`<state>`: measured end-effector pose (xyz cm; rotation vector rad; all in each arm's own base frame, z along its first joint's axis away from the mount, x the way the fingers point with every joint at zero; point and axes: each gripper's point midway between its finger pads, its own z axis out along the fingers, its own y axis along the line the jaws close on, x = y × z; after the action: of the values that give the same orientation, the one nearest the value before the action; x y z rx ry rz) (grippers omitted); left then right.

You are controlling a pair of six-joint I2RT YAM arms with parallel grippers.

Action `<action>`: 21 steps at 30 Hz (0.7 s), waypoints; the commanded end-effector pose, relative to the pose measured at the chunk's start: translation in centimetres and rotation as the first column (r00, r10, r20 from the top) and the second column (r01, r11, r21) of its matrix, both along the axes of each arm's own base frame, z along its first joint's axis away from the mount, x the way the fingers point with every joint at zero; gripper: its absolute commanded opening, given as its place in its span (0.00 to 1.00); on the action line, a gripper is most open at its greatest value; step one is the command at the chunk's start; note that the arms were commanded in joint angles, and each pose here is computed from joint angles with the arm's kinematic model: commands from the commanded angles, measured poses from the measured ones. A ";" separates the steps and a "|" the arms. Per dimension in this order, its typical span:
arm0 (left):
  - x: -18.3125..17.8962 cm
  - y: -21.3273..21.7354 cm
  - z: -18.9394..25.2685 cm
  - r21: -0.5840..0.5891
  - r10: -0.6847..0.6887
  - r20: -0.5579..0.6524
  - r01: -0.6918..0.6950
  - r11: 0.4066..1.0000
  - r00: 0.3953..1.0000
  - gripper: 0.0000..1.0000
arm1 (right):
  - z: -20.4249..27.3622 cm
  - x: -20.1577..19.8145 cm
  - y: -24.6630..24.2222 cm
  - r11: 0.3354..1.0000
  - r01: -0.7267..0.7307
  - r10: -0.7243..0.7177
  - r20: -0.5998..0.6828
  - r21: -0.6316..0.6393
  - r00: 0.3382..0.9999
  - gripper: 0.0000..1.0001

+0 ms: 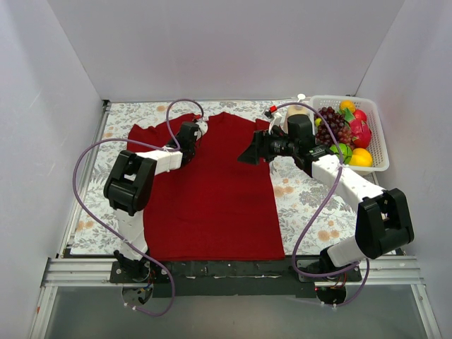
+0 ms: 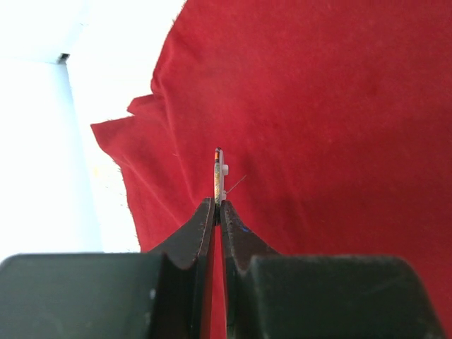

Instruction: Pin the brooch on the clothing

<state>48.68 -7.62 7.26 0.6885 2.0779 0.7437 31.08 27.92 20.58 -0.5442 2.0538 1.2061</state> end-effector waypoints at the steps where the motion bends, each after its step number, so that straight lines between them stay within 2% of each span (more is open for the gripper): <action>1: 0.8 0.8 1.3 0.040 0.008 0.054 -0.011 0.999 0.999 0.00 | 0.6 0.3 0.0 0.999 -0.023 0.021 0.050 0.026 0.999 0.92; 12: 0.9 1.6 -0.8 0.123 0.021 0.019 -0.024 0.992 1.000 0.00 | 0.6 0.2 -0.1 0.998 -0.034 0.033 0.034 0.050 0.999 0.92; 21: 0.7 1.0 -2.9 0.118 0.010 -0.022 -0.007 0.993 1.000 0.00 | 0.0 0.2 -0.5 0.998 -0.031 0.029 0.022 0.048 0.999 0.92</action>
<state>49.09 -6.23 4.06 0.7730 2.0784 0.8867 31.32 27.45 20.57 -0.5503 2.0260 1.2420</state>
